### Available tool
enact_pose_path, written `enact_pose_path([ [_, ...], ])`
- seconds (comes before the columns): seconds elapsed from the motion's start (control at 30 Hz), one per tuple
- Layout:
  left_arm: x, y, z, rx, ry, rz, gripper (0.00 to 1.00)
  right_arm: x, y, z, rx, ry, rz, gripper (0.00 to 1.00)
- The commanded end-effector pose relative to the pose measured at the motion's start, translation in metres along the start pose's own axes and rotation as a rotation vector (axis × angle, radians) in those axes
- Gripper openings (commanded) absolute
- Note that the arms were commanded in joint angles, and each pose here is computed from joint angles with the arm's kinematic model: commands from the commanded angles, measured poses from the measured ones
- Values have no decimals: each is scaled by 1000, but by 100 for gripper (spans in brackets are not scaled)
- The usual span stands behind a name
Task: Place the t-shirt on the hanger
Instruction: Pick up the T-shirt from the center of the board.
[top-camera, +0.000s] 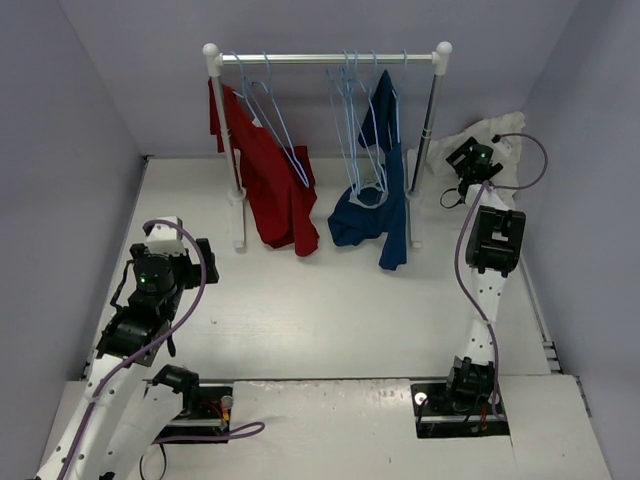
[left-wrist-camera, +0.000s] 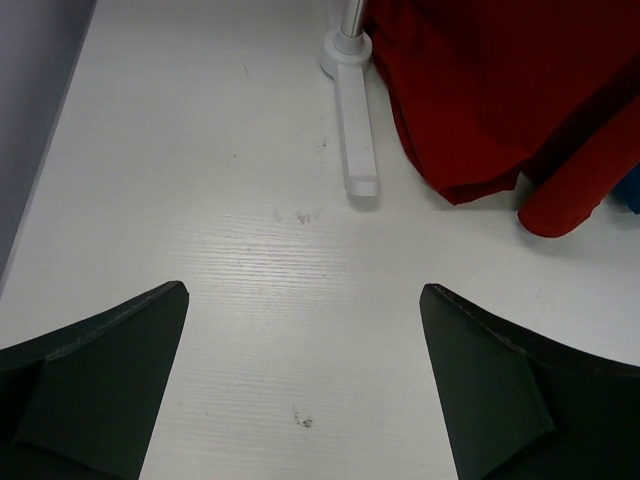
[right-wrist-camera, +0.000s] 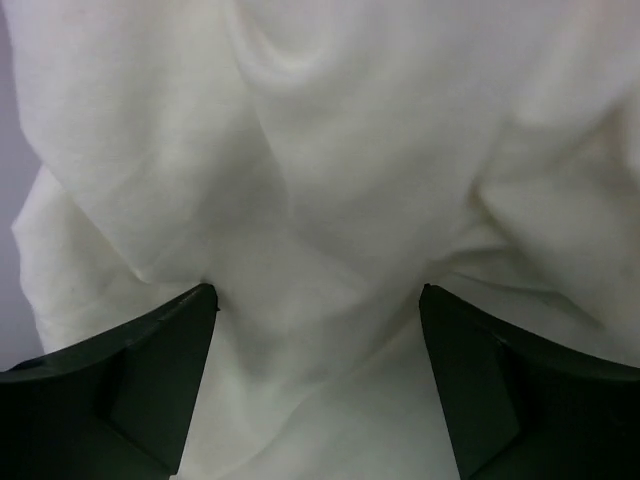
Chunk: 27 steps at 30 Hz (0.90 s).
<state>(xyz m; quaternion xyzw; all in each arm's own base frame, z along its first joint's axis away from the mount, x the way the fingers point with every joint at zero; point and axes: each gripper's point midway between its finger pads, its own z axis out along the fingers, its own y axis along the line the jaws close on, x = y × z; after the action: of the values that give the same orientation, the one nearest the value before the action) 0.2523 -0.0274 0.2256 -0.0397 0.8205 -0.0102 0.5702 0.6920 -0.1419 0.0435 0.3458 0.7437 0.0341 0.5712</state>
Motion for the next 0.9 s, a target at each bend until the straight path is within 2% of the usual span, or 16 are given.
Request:
enact_pose_path([
  [0.0, -29, -8, 3, 29, -80, -26, 97, -37, 44, 4, -146, -97, 29, 67],
  [0.17, -29, -9, 3, 37, -82, -28, 97, -56, 59, -10, -185, -131, -3, 4],
  [0.2, -29, -9, 2, 39, -83, -27, 97, -50, 55, -15, -173, -118, -34, 0],
  [0.4, -33, -9, -4, 53, -109, -39, 97, -132, 80, -98, -143, -244, -107, 0],
  [0.5, -37, -9, -9, 56, -125, -45, 97, -180, 92, -172, -124, -326, -167, 0],
  [0.7, -47, -8, -21, 67, -172, -70, 97, -225, 88, -300, -79, -347, -209, 0],
  [0.8, -71, -14, -40, 111, -207, -100, 97, -244, 85, -392, -125, -375, -213, 0],
  [0.87, -79, -17, -51, 130, -193, -107, 97, -254, 97, -447, -225, -387, -232, 0],
])
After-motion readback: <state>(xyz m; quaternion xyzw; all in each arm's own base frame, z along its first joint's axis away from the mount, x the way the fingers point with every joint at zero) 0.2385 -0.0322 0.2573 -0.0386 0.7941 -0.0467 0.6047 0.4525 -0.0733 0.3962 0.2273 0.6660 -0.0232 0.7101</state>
